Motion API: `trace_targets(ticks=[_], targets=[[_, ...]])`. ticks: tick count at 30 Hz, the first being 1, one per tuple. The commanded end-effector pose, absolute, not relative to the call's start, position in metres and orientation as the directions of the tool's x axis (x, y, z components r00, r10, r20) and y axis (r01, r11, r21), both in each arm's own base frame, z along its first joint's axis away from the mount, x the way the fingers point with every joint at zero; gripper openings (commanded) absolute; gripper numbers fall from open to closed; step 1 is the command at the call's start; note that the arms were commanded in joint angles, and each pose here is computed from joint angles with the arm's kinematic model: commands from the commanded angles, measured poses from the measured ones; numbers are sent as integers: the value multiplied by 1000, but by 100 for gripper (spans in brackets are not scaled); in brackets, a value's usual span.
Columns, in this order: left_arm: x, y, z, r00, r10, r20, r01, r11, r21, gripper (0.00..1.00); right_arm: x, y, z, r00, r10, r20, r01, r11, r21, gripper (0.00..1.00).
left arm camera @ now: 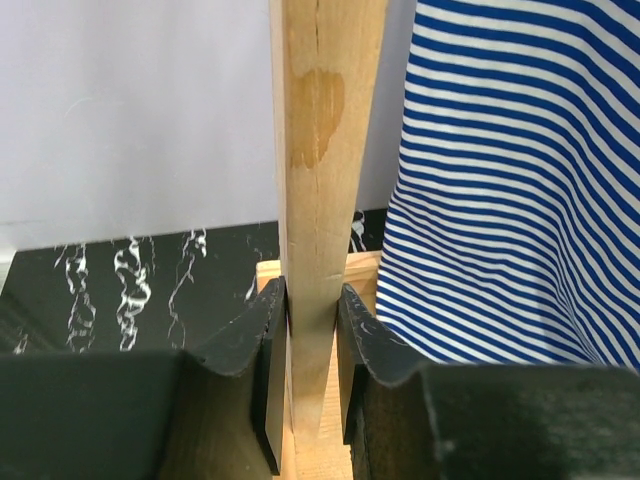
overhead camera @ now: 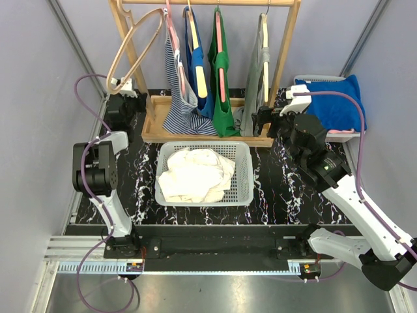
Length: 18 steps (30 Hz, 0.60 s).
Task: Remove the tank top from the hanger
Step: Move the clothesline to the center of the board.
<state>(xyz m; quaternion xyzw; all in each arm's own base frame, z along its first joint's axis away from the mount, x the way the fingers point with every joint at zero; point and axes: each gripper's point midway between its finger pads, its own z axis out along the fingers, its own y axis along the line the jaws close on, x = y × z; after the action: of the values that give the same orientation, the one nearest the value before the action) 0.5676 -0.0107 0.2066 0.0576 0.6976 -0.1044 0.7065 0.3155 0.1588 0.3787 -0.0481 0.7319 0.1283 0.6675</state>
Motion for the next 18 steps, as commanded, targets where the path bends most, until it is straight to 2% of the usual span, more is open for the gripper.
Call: trace_targets(ticks=[1, 9, 18], targets=[[540, -13, 238, 48, -69, -996, 263, 963, -54, 0, 312, 155, 405, -41, 152, -987, -241, 958, 158, 100], [505, -16, 232, -16, -65, -998, 303, 951, -67, 0, 310, 153, 405, -30, 154, -988, -247, 956, 157, 100], [490, -13, 217, -86, -48, -995, 331, 941, -74, 0, 312, 144, 405, -4, 142, -990, -204, 969, 140, 100]])
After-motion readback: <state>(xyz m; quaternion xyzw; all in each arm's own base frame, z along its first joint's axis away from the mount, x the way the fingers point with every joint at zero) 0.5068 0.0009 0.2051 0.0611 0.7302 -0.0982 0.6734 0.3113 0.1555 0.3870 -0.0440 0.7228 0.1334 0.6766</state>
